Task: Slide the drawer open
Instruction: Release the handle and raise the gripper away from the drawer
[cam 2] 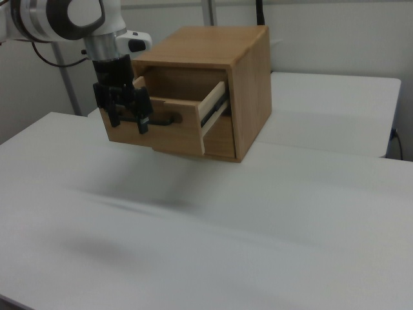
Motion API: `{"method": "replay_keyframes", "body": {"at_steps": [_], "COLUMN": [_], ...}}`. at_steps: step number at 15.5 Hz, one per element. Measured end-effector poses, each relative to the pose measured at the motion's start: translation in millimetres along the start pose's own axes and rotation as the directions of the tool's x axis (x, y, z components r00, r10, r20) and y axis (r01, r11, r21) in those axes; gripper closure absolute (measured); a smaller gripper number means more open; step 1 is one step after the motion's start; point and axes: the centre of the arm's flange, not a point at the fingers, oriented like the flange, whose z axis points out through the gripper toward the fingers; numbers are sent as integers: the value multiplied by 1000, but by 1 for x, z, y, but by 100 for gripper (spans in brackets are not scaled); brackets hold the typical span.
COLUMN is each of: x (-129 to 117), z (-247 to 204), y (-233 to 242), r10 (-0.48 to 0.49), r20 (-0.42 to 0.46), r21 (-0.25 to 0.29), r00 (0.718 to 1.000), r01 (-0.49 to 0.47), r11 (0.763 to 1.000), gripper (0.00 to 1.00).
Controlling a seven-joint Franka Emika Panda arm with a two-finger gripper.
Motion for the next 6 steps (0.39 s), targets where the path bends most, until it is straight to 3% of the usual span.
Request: {"method": "replay_keyframes", "body": {"at_steps": [6], "x": [8], "z": [9], "y": [-23], "r10": [-62], "r20": [-6], "r21": [-31], "r00": [998], "r01": [62], "r11": [998], "gripper": [0]}}
